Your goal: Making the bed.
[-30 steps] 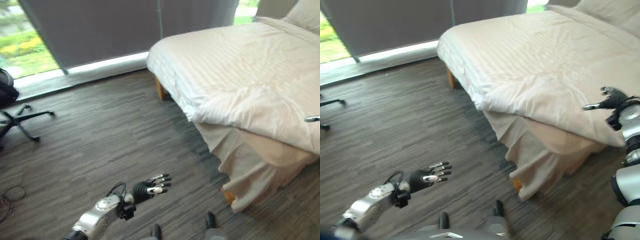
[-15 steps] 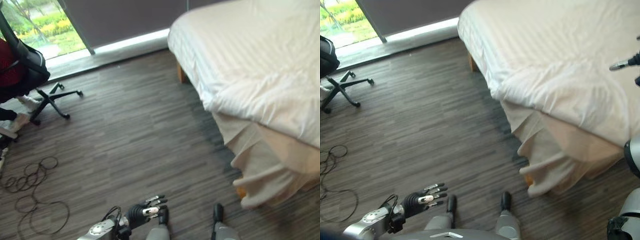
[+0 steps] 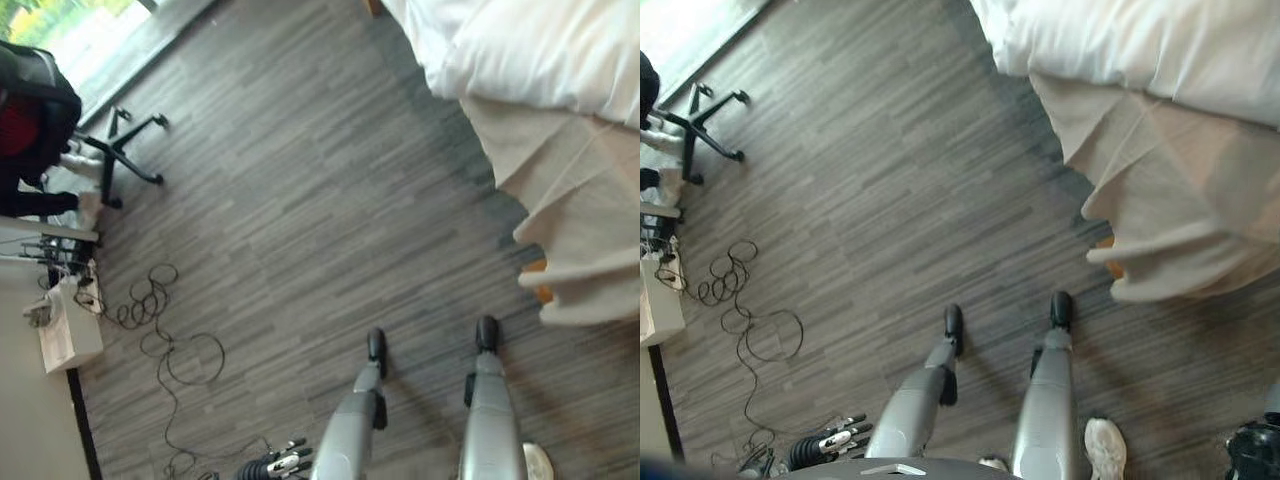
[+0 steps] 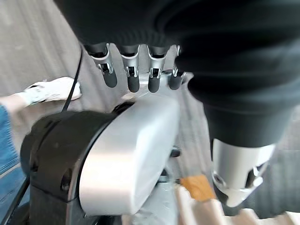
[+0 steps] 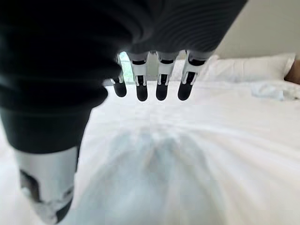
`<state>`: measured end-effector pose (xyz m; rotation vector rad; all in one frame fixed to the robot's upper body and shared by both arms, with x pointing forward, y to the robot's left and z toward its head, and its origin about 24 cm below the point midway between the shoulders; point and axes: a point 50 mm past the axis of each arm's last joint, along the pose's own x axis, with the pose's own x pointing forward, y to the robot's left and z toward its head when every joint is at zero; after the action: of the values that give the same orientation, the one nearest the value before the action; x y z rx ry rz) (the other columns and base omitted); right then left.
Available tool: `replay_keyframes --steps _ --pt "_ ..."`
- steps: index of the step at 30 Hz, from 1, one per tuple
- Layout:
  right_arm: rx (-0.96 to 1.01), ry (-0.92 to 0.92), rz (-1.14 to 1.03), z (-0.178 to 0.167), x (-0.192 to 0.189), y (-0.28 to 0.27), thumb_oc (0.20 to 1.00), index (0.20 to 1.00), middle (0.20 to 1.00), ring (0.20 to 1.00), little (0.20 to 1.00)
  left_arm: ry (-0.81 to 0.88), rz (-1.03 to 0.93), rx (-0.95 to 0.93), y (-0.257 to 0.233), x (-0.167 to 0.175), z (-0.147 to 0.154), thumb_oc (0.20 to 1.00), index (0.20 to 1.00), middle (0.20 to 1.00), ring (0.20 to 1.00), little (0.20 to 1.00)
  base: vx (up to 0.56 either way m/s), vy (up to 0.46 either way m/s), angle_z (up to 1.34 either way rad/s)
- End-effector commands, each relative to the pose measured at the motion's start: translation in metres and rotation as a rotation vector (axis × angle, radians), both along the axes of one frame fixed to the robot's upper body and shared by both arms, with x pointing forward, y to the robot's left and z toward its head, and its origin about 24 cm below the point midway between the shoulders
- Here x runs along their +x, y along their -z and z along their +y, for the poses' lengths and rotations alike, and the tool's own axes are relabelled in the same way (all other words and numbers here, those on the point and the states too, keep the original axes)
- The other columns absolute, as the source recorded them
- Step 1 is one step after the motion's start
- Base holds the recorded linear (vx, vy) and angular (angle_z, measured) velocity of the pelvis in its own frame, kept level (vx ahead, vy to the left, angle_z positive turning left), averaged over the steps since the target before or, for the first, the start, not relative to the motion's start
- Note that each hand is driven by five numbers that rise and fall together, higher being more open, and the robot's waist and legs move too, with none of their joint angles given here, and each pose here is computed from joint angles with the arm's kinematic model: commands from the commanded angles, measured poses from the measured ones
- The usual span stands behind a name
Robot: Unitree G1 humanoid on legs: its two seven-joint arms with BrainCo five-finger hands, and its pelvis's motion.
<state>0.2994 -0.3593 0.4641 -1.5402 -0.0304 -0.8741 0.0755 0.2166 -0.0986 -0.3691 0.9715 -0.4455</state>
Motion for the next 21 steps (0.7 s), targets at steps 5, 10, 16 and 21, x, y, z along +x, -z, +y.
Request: replay_keyframes --steps 5,10,16,21 --pt "-0.035 0.062 -0.063 -0.014 -0.021 -0.011 1.0 1.0 1.0 1.0 1.0 0.106 -0.215 -0.045 -0.017 0.053 -0.032 1.0 1.0 1.0 1.0 1.0 0.03 -0.005 -0.02" --pt "0.01 0.12 -0.096 -0.033 -0.038 -0.011 1.0 1.0 1.0 1.0 1.0 0.1 -0.291 -0.088 -0.031 0.068 -0.04 1.0 1.0 1.0 1.0 1.0 0.01 0.025 -0.02" --pt "0.14 0.103 -0.058 -0.051 -0.037 0.014 0.2 0.2 0.2 0.2 0.2 0.11 -0.313 -0.117 -0.033 0.074 -0.048 1.0 1.0 1.0 1.0 1.0 0.0 0.004 0.04" --pt "0.154 0.123 -0.036 -0.06 -0.046 0.017 0.2 0.2 0.2 0.2 0.2 0.095 -0.302 -0.105 -0.033 0.074 -0.039 1.0 1.0 1.0 1.0 1.0 -0.01 0.022 0.04"
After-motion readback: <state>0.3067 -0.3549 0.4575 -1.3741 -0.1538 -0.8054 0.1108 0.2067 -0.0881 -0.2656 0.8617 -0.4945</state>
